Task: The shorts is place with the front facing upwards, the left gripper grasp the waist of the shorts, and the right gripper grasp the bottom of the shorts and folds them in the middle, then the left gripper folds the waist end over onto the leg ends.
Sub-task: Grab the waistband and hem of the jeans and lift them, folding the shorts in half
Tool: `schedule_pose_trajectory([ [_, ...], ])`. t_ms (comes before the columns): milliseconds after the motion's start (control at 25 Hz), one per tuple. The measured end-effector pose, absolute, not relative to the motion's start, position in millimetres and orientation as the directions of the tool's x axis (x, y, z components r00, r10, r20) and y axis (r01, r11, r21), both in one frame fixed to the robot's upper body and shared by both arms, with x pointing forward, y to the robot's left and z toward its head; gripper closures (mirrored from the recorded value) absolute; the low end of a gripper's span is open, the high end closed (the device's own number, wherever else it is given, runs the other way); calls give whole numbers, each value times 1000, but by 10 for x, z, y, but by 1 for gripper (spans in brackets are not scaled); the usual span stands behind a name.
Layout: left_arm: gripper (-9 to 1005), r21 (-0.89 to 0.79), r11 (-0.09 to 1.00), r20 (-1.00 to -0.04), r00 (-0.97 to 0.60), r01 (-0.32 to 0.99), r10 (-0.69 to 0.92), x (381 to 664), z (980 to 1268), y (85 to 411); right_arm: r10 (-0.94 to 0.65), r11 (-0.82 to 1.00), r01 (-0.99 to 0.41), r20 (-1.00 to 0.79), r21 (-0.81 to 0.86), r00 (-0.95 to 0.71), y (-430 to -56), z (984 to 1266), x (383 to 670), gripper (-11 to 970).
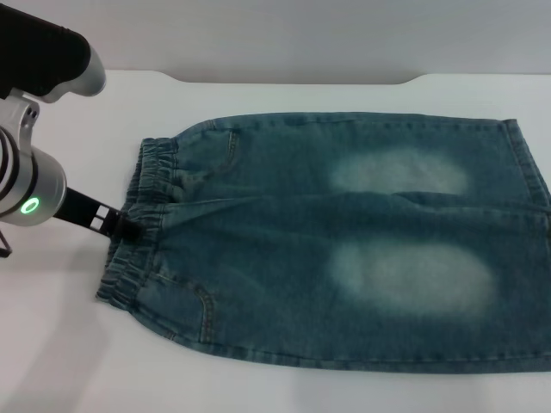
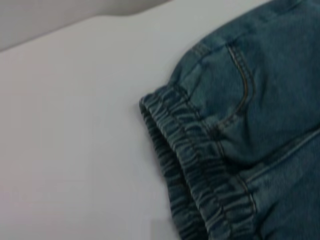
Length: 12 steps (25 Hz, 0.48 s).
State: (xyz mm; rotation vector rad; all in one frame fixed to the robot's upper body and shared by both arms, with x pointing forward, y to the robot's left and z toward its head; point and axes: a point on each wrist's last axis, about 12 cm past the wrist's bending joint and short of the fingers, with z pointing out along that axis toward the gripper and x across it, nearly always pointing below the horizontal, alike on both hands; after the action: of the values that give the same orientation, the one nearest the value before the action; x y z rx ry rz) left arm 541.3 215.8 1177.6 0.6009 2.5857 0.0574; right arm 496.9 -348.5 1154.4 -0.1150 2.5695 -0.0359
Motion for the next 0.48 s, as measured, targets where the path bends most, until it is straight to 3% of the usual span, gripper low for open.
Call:
schedule_pose_trajectory([
  [480, 275, 144, 898, -375, -817, 416, 438, 5378, 11785, 2152, -100, 994, -112, -569, -15, -816, -3336, 11770, 4952, 269],
])
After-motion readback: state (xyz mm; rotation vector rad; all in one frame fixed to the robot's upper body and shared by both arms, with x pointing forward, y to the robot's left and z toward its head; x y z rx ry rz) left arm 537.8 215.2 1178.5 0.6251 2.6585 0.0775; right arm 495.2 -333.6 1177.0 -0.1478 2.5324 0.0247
